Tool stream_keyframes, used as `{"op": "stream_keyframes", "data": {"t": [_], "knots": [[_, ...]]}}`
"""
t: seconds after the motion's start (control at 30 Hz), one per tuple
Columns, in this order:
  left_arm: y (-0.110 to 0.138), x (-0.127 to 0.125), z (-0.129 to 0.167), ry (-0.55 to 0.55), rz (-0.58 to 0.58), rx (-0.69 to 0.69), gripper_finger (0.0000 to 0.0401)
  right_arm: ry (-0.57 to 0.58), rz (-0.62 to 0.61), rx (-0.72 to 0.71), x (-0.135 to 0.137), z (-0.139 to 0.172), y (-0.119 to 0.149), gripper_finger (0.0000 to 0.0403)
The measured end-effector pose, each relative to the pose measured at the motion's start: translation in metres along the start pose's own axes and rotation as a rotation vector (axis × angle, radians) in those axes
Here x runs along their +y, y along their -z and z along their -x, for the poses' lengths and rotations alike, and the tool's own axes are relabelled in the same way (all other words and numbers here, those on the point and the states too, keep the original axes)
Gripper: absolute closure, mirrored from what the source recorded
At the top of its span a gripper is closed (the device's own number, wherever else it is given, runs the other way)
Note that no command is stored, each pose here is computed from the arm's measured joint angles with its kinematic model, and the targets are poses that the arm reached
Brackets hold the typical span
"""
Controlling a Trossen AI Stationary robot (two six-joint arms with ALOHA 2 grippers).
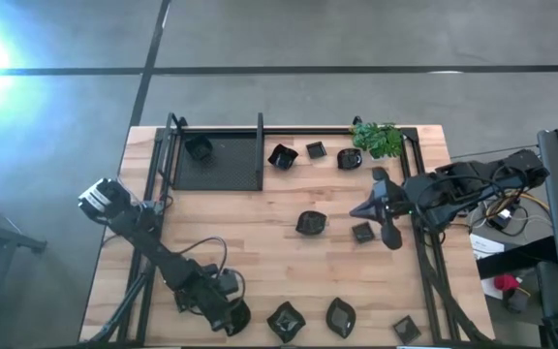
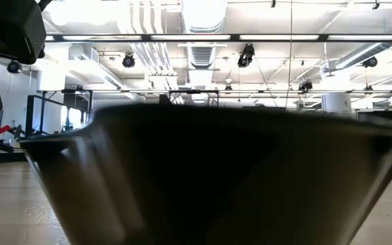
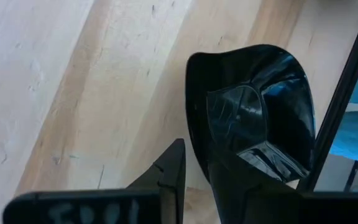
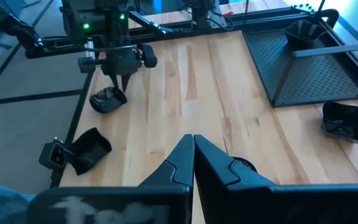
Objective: Pick & Place Mini shaped plates
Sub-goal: Stack the black leaf shaped plate on top of the black leaf shaped plate on the table
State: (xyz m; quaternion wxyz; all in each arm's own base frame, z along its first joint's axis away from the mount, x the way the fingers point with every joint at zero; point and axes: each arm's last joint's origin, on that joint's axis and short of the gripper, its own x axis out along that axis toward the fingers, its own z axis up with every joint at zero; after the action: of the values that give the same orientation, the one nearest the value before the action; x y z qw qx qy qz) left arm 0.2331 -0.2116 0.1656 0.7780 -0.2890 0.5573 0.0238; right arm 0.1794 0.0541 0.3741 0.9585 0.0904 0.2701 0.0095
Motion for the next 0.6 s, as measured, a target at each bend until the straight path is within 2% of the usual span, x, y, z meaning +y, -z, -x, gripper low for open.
{"op": "stream_keyframes", "data": {"t": [0.4,0.6], "knots": [[-0.001,-0.003,-0.01,0.029,0.046,-0.02,0.0339,0.003,0.003,0.003,0.0,-0.001,0.0,0.0394],[0.001,-0.002,-0.016,0.027,0.074,0.021,0.034,0.003,0.008,0.003,0.0,-0.001,0.0,0.0394]]}}
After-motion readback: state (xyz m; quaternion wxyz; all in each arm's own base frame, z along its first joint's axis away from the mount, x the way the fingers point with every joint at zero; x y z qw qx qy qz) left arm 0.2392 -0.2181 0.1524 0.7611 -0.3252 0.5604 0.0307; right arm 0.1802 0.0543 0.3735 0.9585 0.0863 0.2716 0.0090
